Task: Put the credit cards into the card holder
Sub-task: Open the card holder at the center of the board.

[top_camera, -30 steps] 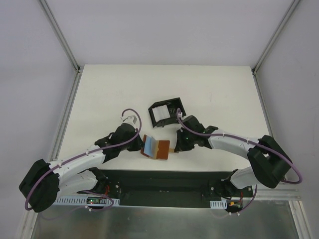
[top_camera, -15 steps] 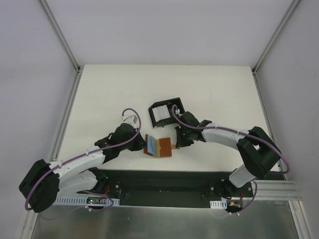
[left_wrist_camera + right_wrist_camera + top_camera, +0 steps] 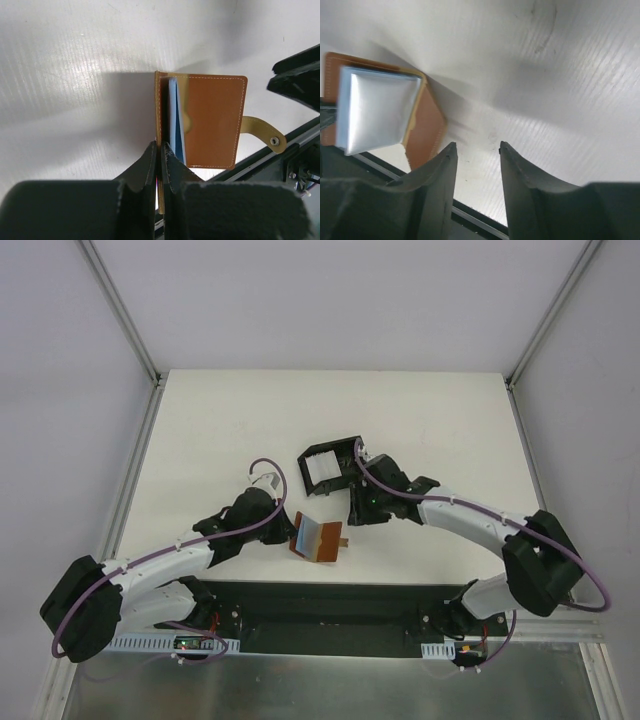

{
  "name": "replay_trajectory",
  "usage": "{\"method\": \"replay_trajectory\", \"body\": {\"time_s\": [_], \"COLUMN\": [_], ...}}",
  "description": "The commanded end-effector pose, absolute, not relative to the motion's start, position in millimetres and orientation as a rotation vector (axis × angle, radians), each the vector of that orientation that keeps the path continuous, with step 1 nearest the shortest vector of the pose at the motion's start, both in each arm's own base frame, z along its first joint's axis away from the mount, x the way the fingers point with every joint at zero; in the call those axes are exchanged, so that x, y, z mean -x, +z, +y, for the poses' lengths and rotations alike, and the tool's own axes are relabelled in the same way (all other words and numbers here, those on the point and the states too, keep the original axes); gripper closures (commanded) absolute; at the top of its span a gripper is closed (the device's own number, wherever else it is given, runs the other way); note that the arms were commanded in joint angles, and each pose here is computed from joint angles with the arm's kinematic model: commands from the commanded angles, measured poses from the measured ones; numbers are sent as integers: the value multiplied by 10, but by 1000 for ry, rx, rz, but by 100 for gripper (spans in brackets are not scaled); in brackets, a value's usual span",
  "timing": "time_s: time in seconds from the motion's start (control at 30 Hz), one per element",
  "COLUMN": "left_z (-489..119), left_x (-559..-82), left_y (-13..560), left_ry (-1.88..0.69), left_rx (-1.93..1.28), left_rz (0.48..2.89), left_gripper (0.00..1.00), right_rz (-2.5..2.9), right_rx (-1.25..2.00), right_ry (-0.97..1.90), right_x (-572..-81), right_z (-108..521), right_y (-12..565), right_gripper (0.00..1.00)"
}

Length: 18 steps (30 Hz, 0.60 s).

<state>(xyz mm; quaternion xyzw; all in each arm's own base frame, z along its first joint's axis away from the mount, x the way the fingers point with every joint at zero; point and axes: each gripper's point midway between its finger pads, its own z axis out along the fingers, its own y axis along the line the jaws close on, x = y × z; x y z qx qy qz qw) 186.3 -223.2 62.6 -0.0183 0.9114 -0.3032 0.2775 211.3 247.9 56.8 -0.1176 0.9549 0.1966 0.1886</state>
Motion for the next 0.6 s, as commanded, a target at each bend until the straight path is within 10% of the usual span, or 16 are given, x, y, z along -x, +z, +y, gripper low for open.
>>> {"method": "replay_trajectory", "body": {"time_s": [0.0,0.57], "left_z": [-2345,-2354], "left_x": [-1910,-1933], "left_y": [830,879], "left_ry": [-865,-858], "left_rx": [15,50], "left_rz": [2396,2383], "left_gripper": [100,100], "right_rz": [2536,2552], "right_rx": [295,449], "right_ry": [622,701], "right_x": [-2278,-1998], "right_z": [2606,3493], "right_y": [1119,1149], "right_gripper": [56,42]}}
